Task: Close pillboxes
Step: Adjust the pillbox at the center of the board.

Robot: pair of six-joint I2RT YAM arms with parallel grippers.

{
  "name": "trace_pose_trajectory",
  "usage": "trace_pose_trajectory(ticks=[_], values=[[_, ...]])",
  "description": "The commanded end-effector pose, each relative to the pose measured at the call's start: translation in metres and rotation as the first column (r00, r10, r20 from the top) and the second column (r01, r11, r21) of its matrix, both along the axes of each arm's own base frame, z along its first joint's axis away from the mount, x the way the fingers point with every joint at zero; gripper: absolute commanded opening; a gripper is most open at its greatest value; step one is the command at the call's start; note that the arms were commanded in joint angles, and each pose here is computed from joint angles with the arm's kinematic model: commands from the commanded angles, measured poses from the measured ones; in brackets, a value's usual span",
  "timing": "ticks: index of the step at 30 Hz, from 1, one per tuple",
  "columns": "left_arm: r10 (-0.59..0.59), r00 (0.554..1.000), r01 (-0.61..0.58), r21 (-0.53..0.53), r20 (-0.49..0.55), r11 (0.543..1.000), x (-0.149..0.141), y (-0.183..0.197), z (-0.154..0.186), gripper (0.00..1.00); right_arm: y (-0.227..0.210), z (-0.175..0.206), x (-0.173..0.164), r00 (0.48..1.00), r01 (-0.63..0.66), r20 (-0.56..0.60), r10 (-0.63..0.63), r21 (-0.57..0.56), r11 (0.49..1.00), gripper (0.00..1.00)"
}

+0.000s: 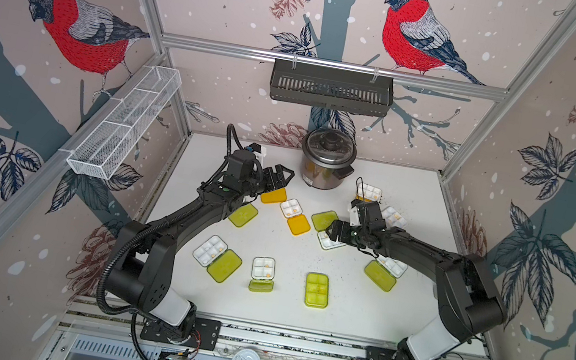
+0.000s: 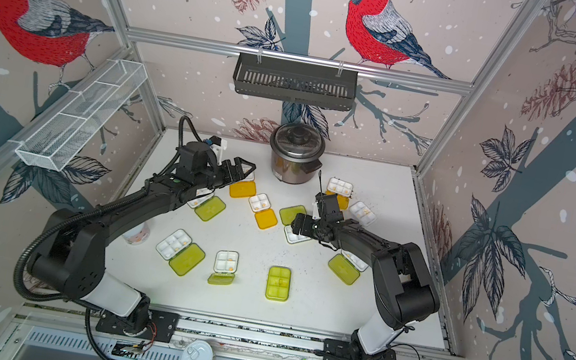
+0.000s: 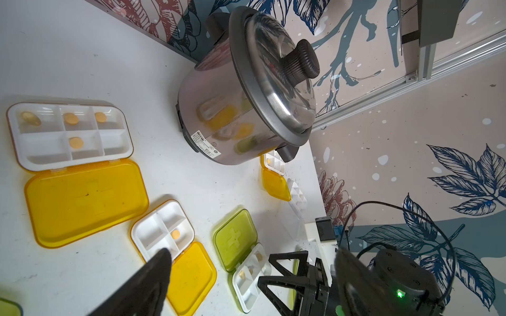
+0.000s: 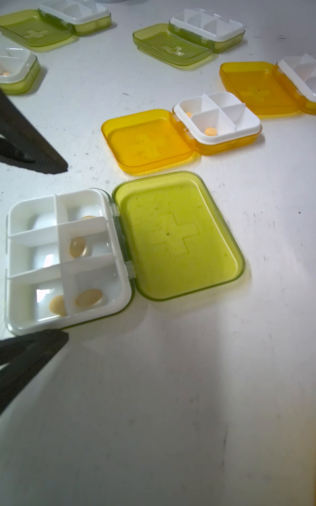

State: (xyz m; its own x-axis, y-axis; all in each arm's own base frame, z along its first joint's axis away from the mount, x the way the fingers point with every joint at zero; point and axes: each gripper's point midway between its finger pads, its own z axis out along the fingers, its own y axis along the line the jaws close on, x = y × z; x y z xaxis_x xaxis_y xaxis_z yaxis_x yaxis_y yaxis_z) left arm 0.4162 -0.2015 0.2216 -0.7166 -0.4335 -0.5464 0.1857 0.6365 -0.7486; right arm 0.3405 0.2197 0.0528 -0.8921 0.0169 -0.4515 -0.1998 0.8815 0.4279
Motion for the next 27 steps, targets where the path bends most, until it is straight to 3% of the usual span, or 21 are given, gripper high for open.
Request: trace_pose_trajectory(ticks=[1, 8, 13, 21, 27], values=[[-0.012, 1.000, 0.013, -0.020, 0.019, 1.000, 0.001, -0.003, 0.007, 0.92, 0.011, 0.008, -0.003, 1.000, -0.007, 0.006, 0.006, 0.061, 0.998, 0.90], [-0.015, 1.000, 0.015, -0.020, 0.012, 1.000, 0.001, -0.003, 0.006, 0.92, 0.022, 0.011, -0.016, 0.999, -0.034, -0.012, 0.036, 0.091, 0.995, 0.90], [-0.020, 1.000, 0.020, -0.023, 0.015, 1.000, 0.000, -0.004, 0.007, 0.92, 0.025, 0.036, -0.016, 0.999, -0.051, 0.009, 0.051, 0.135, 0.990, 0.91], [-0.017, 1.000, 0.017, -0.018, 0.024, 1.000, 0.001, -0.003, 0.011, 0.92, -0.001, 0.035, 0.027, 0.993, 0.098, 0.084, -0.085, -0.173, 0.980, 1.00], [-0.003, 1.000, 0.003, -0.003, 0.018, 1.000, 0.002, 0.000, 0.007, 0.92, 0.008, 0.023, 0.052, 0.984, 0.147, 0.132, -0.116, -0.250, 0.957, 1.00]])
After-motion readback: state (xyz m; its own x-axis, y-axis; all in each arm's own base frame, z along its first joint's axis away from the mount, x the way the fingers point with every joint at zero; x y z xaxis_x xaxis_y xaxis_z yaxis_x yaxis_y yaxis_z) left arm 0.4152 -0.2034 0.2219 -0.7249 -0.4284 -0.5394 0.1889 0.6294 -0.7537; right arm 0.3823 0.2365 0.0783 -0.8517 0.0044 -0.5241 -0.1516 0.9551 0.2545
